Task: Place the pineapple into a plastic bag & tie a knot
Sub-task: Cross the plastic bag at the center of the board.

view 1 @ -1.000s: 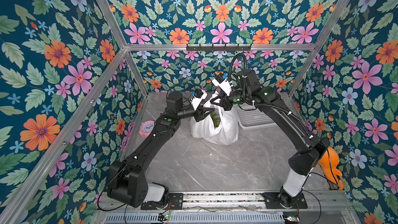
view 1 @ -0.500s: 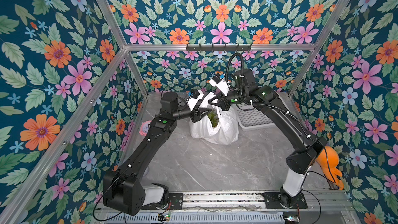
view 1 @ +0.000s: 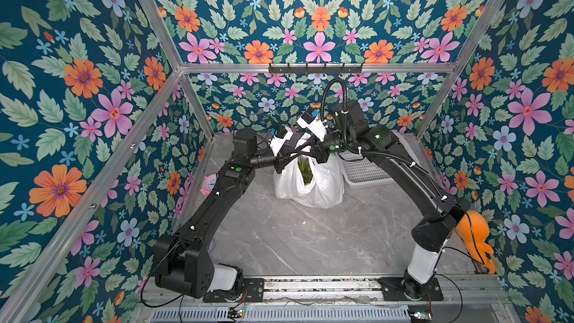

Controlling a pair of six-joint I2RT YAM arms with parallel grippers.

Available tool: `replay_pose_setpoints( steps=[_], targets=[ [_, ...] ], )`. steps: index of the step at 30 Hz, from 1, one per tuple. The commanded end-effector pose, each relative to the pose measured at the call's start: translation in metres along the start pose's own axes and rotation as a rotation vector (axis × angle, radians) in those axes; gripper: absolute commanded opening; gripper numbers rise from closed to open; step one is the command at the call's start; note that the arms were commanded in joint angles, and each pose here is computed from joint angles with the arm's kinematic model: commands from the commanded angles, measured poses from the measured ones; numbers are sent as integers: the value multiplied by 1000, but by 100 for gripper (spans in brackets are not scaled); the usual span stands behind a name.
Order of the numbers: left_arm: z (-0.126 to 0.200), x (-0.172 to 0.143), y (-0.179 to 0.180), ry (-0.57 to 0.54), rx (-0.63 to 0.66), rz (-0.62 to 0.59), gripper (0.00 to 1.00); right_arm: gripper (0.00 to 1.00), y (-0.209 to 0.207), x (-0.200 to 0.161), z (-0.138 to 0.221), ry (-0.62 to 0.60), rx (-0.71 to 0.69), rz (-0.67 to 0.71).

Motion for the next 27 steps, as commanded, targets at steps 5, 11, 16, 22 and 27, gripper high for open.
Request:
replay_pose_setpoints(
  steps=[5,11,16,22,27],
  targets=[
    [-1,-5,-12,12,-109,-4,2,0,-12,8,-11,-5,-44,-16],
    [-2,-11,-9,34,-92,4,10,0,-23,9,-22,10,-77,-60],
    [0,-12,-7,63,-59,-9,37,0,-26,6,-29,41,-75,-72],
    [3,-5,-7,68,-74,-25,56,0,-24,5,-33,61,-67,-61],
    [2,0,-7,33,-84,-15,62,0,-21,6,-37,58,-72,-47]
  ],
)
Point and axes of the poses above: each gripper's point midway between its finger pads, its own z axis back along the fingers, its own y axis along the line the jaws close on, x = y × z, the point moved 8 cm from there along z, back along the fingers, and after that the axes turned 7 degrees about -z, right-handed, at the moved point
